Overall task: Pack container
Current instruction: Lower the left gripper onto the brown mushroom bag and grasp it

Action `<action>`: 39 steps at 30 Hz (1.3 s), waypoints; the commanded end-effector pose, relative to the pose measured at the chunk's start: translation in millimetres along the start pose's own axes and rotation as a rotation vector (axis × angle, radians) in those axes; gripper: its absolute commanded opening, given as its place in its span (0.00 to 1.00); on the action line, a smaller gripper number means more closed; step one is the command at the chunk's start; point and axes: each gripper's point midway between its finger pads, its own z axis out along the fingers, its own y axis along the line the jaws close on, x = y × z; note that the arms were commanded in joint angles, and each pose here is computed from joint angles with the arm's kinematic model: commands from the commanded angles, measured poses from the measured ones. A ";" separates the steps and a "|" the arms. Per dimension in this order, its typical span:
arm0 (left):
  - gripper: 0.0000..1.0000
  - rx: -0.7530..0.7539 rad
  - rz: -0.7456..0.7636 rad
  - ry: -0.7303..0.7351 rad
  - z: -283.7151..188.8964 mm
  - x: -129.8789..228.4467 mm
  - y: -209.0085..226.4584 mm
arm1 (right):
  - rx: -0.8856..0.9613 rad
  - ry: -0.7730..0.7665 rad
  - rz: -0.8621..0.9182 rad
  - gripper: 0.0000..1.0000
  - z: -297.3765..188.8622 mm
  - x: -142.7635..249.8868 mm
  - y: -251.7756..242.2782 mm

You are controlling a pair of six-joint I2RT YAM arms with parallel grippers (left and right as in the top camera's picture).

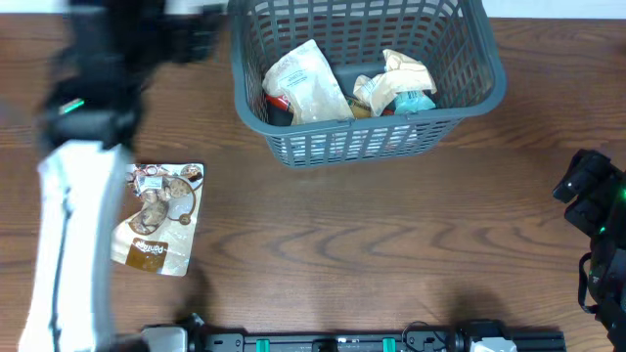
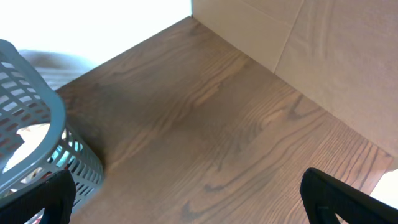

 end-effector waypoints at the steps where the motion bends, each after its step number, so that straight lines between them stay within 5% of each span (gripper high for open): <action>1: 0.88 -0.227 -0.234 0.135 -21.0 40.1 63.9 | 0.006 -0.004 -0.015 0.99 0.7 -0.9 -0.1; 5: 0.85 -0.283 -0.329 0.425 -33.7 117.8 86.7 | -0.002 -0.017 -0.004 0.99 0.6 -4.3 1.9; 11: 0.85 -0.134 -0.124 0.830 -40.7 211.3 68.3 | -0.004 -0.020 -0.003 0.99 0.6 -5.0 2.3; 16: 0.90 -0.063 -0.097 0.991 -37.0 272.1 57.0 | -0.002 -0.020 -0.007 0.99 0.6 -5.2 2.0; 26: 0.92 -0.004 -0.115 1.160 -47.5 382.2 29.2 | 0.011 -0.030 -0.072 0.99 3.1 -8.5 2.8; 39: 0.97 -0.086 -0.084 1.017 -16.3 413.7 40.6 | 0.019 -0.010 -0.111 0.99 12.0 -8.2 9.9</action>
